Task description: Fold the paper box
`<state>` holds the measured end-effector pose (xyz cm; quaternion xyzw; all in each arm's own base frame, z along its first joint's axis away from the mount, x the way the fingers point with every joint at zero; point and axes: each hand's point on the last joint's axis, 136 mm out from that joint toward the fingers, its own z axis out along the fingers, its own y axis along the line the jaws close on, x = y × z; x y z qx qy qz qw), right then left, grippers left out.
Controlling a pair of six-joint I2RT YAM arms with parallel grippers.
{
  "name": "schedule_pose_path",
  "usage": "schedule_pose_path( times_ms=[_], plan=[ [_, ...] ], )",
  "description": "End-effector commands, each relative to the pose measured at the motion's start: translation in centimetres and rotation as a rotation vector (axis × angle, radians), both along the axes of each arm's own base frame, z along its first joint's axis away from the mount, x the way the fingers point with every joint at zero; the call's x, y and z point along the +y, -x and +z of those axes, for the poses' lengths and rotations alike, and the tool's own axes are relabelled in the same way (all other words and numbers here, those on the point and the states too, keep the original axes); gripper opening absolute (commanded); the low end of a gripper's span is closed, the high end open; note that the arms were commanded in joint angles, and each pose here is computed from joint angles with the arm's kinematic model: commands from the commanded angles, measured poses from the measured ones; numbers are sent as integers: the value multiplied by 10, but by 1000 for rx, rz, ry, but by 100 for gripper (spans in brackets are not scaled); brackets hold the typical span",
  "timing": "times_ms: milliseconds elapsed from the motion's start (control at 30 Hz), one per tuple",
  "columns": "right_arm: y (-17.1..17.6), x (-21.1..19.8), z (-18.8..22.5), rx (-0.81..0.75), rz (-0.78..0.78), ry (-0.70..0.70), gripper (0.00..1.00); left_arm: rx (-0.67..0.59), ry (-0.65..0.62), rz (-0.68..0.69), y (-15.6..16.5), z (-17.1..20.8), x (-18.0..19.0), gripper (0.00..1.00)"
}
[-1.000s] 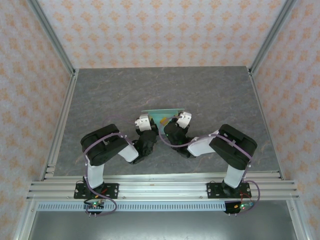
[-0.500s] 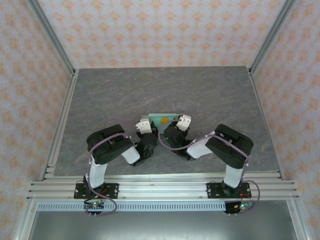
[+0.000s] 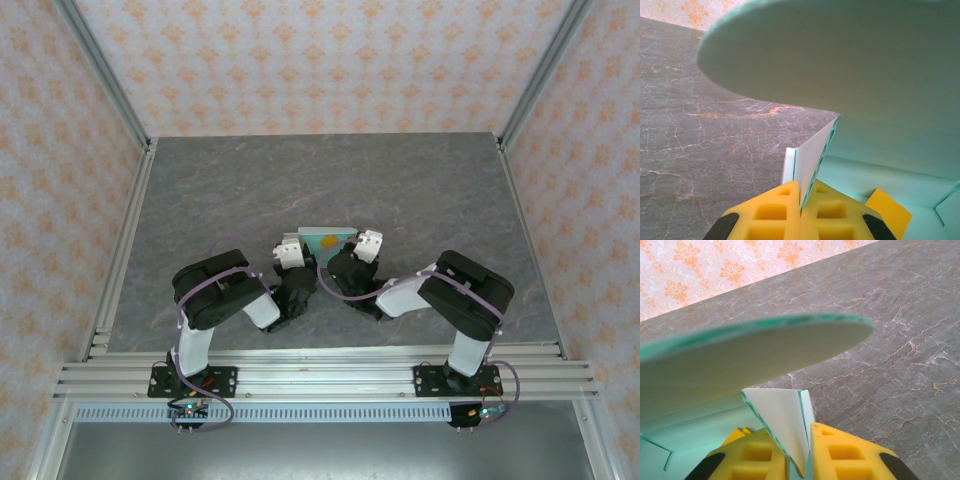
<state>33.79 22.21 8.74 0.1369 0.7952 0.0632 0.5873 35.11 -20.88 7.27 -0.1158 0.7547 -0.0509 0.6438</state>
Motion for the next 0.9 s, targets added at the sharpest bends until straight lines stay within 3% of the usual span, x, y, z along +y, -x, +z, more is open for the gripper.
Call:
schedule_pose_path(
  times_ms=[0, 367, 867],
  plan=[
    [4, -24, -3, 19, -70, 97, 19, 124, -181, 92, 12, -38, 34, 0],
    [6, -18, -1, 35, -32, 79, 34, 129, -184, 102, 12, -37, 35, 0],
    [28, -26, -5, 94, 23, 129, 41, 129, -189, 108, 12, -32, 35, 0]
  ],
)
